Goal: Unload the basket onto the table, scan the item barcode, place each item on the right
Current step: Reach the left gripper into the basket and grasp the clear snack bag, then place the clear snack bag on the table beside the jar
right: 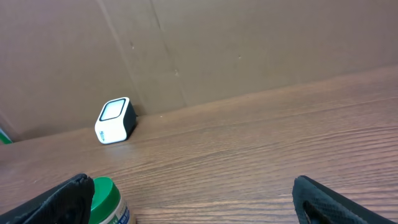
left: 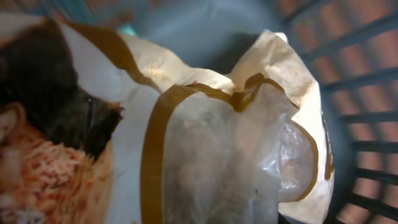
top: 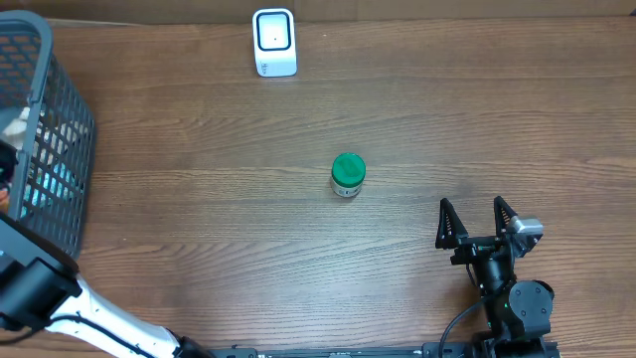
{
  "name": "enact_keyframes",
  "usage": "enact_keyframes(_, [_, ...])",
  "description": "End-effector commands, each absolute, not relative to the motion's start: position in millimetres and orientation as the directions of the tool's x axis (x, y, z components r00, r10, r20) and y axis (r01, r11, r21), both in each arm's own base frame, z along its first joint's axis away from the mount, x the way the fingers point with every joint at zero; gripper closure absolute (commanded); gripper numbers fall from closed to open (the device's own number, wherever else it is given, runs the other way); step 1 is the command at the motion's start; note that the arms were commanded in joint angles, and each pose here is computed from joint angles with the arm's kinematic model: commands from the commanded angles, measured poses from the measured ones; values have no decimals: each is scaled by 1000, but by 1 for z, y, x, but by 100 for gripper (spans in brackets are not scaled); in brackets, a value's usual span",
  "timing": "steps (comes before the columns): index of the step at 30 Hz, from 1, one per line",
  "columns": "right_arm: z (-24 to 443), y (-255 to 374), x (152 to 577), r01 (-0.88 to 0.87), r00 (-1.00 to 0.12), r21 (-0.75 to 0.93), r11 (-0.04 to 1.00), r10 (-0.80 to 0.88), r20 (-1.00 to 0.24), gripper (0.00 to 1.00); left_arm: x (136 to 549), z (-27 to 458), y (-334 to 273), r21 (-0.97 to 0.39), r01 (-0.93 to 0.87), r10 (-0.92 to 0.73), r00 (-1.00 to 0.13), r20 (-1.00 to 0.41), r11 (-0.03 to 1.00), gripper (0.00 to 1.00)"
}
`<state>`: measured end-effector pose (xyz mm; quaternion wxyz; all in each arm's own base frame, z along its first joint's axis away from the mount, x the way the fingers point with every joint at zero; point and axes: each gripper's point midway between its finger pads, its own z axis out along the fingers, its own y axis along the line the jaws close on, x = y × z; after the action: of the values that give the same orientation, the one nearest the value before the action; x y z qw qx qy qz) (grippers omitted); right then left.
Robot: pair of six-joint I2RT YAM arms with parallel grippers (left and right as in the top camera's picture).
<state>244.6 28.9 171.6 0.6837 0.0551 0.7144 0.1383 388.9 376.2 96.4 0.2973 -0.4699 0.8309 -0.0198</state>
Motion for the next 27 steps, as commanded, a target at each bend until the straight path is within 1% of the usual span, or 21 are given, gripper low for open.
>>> enact_keyframes(1, [170,31,245,-120,-58,272,955,267,-962,0,379,250,368,-345,-718,-679,-239,-694,605,82])
enact_keyframes(4, [170,31,245,-120,-58,272,955,266,-962,0,360,324,348,-366,-688,-615,-148,-774,626,82])
enact_keyframes(7, [170,31,245,-120,-58,272,955,267,-962,0,332,396,315,-367,-652,-531,-65,-845,664,81])
enact_keyframes(9, [170,31,245,-120,-58,272,955,267,-962,0,312,429,293,-365,-634,-490,-25,-872,682,81])
enact_keyframes(12, [170,31,245,-120,-58,272,955,267,-962,0,284,465,253,-365,-596,-449,7,-893,715,81])
enact_keyframes(15, [170,31,245,-120,-58,272,955,267,-962,0,271,473,217,-375,-548,-458,-16,-889,748,81])
enact_keyframes(18, [170,31,245,-120,-58,272,955,266,-962,0,276,459,182,-404,-482,-509,-107,-854,778,82])
enact_keyframes(21, [170,31,245,-120,-58,272,955,267,-962,0,287,426,147,-433,-428,-566,-256,-784,793,82])
enact_keyframes(22, [170,31,245,-120,-58,272,955,266,-962,0,290,413,136,-439,-419,-579,-309,-754,795,83])
enact_keyframes(24, [170,31,245,-120,-58,272,955,266,-962,0,301,371,102,-440,-381,-581,-476,-660,813,84])
enact_keyframes(27, [170,31,245,-120,-58,272,955,267,-962,0,311,326,67,-425,-328,-530,-631,-566,844,83])
